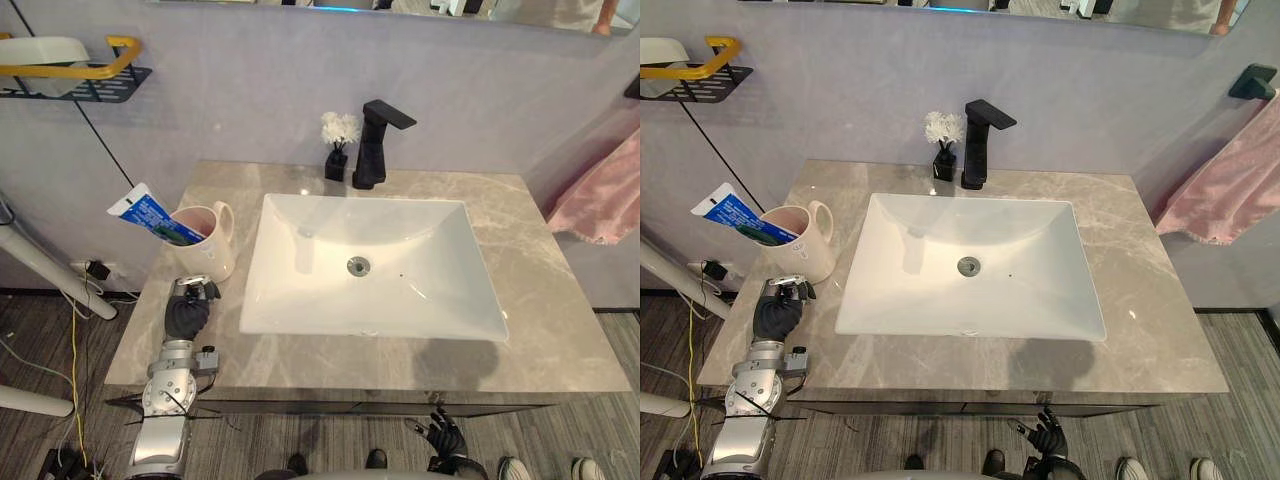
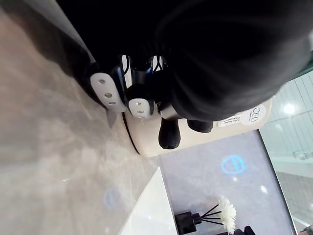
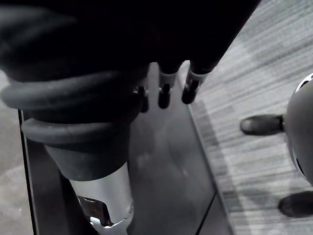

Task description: Organize washtable

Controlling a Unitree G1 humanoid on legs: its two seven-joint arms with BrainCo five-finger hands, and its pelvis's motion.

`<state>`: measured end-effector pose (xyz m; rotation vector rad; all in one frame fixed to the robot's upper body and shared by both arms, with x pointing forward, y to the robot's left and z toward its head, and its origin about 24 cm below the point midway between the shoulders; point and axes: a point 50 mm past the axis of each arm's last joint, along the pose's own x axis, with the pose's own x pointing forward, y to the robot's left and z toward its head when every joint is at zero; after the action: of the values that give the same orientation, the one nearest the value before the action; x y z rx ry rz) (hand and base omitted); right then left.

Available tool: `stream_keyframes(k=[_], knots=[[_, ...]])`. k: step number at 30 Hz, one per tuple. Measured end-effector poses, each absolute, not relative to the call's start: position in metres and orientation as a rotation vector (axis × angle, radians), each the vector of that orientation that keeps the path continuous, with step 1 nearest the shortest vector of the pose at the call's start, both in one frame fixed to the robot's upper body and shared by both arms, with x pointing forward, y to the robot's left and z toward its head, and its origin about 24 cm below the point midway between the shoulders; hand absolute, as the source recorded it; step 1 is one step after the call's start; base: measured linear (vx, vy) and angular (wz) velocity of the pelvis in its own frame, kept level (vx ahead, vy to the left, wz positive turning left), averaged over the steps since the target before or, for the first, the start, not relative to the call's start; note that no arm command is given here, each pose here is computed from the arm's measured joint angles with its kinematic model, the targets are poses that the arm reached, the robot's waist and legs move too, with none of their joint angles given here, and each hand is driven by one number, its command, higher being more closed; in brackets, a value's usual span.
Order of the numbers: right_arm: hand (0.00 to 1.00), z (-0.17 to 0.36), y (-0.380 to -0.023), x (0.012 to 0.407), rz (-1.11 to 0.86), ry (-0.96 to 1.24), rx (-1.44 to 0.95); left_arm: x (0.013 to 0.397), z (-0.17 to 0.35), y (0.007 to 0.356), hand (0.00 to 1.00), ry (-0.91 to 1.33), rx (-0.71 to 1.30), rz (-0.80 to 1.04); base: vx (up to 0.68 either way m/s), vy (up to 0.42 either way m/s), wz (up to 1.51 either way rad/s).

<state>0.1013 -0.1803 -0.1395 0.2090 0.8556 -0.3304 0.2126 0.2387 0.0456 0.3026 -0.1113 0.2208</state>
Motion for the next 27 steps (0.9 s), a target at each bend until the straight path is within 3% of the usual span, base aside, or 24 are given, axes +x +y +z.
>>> stream_keyframes(k=[27], knots=[[0.00, -0.136, -0.189, 0.107, -0.368, 0.826, 0.214, 0.246, 0.064, 0.258, 1.00, -0.143, 0.492, 0.198, -0.04, -0.025, -0.06]])
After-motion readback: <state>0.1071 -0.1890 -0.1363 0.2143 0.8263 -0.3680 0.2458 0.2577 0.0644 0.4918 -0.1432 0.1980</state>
